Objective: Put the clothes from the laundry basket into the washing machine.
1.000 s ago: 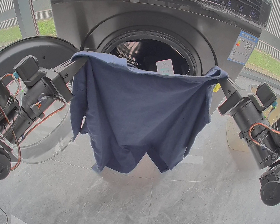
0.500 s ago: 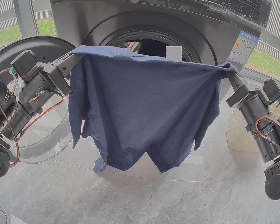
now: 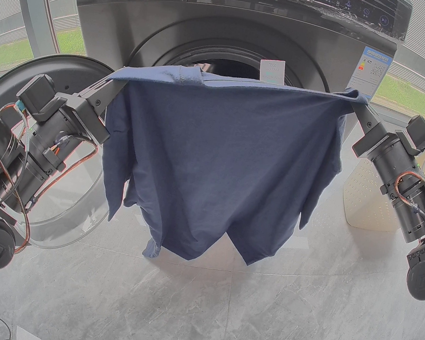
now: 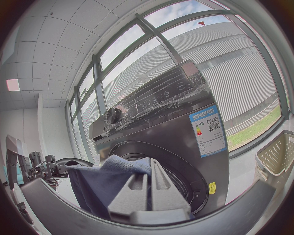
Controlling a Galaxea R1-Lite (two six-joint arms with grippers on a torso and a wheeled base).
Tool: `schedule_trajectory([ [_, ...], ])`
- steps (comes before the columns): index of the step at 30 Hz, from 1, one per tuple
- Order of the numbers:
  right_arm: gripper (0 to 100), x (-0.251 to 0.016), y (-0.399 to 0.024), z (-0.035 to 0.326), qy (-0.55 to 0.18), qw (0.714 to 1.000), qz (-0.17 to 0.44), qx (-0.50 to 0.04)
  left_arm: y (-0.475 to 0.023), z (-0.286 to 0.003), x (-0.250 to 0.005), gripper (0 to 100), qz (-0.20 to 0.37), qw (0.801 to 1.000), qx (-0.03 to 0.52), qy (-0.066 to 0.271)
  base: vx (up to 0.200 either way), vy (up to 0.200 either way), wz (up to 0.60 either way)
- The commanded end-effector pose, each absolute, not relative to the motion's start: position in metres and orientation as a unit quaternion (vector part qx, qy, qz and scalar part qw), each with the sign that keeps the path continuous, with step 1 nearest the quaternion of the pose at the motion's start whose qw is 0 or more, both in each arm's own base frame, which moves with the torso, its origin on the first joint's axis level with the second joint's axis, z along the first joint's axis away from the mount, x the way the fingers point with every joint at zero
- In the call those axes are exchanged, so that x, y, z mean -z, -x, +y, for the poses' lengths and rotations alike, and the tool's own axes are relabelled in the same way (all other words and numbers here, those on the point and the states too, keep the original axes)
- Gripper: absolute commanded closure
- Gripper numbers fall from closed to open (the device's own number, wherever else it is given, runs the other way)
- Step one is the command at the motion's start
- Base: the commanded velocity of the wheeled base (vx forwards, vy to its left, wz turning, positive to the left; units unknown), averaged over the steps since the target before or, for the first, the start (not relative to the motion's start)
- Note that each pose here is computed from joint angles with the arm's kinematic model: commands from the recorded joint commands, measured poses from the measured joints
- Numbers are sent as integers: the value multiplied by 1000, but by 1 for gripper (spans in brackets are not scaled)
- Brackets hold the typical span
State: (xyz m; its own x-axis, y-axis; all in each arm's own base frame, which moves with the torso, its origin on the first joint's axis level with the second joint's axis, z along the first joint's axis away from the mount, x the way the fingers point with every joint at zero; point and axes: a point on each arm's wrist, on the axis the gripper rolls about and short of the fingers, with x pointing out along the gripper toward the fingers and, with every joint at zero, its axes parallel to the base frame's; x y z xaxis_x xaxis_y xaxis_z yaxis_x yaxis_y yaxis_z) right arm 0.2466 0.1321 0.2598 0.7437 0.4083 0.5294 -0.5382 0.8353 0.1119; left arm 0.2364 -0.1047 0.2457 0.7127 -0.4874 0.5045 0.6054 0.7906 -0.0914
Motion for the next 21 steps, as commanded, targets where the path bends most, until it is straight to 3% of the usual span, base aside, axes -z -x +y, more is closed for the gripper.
schedule_trajectory([
  [1,100,-260,-246,132,-130,924,-252,-256,-237,-105,-246,100,-235,916,299,126,0,0,0],
  [7,100,-254,-245,136,-130,925,-240,-263,-232,-116,-245,100,-230,910,320,132,0,0,0],
  [13,100,-217,-232,160,-123,927,-170,-309,-220,-150,-238,100,-209,890,378,143,0,0,0],
  [20,100,-166,-258,192,-102,928,-85,-348,-223,-154,-234,100,-204,889,383,142,0,0,0],
  [21,0,-153,-262,200,-97,927,-68,-356,-223,-154,-235,100,-205,889,383,143,0,0,0],
])
